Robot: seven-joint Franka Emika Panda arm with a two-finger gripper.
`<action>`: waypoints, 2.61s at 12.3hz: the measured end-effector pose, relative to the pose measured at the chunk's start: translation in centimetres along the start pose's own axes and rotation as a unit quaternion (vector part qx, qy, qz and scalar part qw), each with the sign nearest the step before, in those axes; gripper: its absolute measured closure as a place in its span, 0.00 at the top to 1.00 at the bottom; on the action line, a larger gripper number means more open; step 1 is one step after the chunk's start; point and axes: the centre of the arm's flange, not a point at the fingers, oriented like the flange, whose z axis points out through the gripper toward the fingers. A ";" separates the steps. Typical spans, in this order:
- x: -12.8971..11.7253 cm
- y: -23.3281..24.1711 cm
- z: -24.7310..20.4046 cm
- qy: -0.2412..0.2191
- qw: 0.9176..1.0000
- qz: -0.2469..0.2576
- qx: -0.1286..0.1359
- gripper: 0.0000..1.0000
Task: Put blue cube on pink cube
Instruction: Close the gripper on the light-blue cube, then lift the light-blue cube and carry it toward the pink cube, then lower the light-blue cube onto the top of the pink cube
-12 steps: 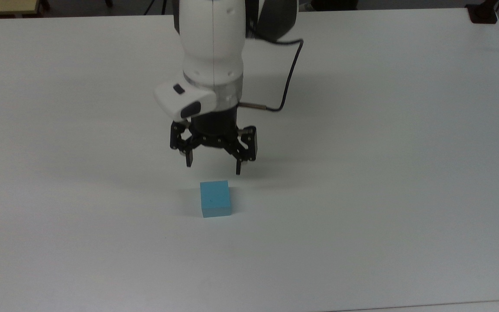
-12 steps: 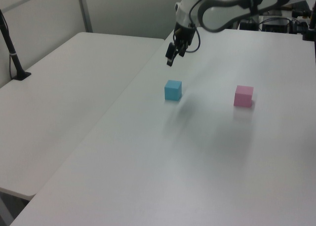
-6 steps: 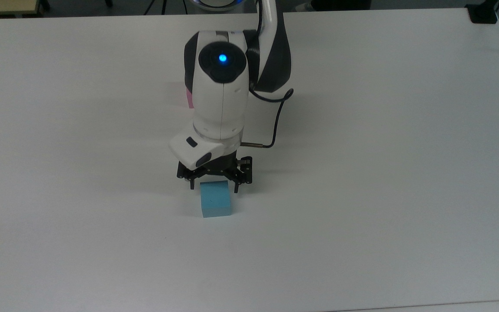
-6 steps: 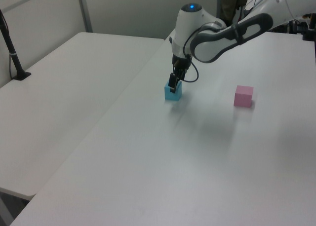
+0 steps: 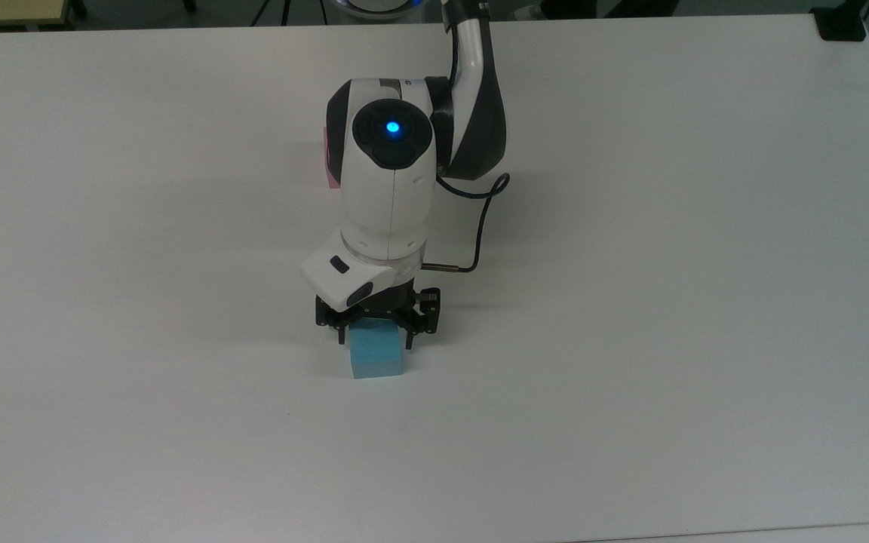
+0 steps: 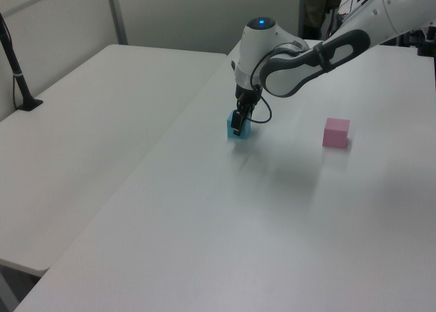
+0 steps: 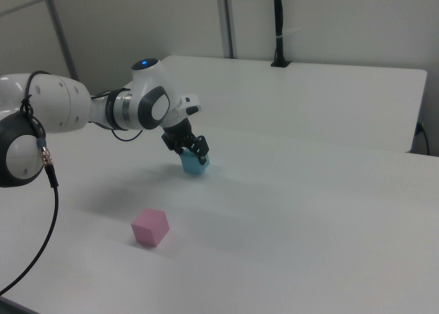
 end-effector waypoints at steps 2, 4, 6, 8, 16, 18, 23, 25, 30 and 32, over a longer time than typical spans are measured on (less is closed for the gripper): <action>0.6 -0.1 -0.8 0.010 1.000 0.000 0.001 0.64; 1.2 -0.4 -2.2 0.023 1.000 -0.001 0.003 0.62; 2.4 0.3 -6.7 0.055 0.998 0.004 0.007 0.61; 2.8 2.5 -13.5 0.074 0.997 0.016 0.010 0.61; -9.3 7.0 -22.8 0.006 0.999 -0.030 0.040 0.61; -14.1 7.0 -23.5 -0.009 0.998 -0.034 0.052 0.61; -19.8 6.0 -21.0 -0.051 0.996 -0.047 0.061 0.61; -20.6 5.9 -19.9 -0.064 0.995 -0.050 0.060 0.61; -21.7 7.8 -16.5 -0.067 0.996 -0.045 0.041 0.61; -22.0 8.5 -14.8 -0.070 0.996 -0.042 0.033 0.61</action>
